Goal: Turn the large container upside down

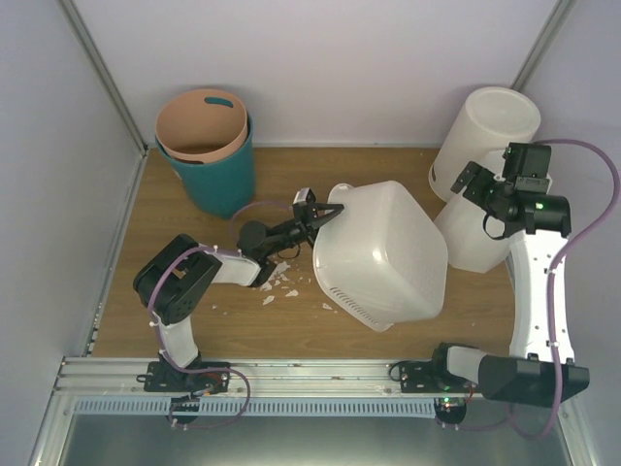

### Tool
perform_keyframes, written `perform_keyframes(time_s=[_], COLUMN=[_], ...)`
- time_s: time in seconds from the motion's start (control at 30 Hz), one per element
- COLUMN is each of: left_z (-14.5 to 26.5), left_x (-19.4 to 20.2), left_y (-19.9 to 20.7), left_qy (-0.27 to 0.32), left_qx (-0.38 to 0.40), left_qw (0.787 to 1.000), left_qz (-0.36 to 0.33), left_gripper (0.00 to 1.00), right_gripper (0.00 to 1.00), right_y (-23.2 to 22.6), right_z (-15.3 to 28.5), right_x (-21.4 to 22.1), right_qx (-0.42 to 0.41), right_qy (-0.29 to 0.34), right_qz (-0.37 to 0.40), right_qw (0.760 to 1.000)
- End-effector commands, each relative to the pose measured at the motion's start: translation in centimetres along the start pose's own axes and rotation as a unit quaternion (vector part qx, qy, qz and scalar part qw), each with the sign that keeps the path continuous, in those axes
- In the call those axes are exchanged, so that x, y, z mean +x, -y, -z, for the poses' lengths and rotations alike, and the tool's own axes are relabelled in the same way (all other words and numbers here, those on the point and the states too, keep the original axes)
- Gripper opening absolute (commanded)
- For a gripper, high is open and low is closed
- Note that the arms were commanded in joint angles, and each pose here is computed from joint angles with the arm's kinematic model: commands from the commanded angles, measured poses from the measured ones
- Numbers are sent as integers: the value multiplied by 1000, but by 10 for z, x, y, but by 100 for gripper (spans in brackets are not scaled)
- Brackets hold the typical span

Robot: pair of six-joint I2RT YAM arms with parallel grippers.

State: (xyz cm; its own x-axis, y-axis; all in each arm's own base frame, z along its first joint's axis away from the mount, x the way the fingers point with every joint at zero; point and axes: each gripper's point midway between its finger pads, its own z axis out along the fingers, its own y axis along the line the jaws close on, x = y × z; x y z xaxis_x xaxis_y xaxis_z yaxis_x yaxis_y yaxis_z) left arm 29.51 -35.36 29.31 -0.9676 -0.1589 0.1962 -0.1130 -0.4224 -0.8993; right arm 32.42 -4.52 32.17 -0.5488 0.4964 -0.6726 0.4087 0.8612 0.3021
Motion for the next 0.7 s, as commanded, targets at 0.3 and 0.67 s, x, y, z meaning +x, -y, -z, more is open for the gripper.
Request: perform_keyframes(time_s=[0.3, 0.67], left_z=[17, 31], left_x=[38, 33], left_y=[25, -2], left_qy=[-73, -84], left_qx=[54, 25], left_qw=[993, 992], left_qz=[-80, -86], left_gripper=[47, 66], right_gripper=[100, 100], right_y=[-53, -56], right_z=[6, -3], right_x=[23, 54], right_qx=[-131, -141], right_qy=[-24, -60], right_qz=[63, 69], right_qw=[989, 986])
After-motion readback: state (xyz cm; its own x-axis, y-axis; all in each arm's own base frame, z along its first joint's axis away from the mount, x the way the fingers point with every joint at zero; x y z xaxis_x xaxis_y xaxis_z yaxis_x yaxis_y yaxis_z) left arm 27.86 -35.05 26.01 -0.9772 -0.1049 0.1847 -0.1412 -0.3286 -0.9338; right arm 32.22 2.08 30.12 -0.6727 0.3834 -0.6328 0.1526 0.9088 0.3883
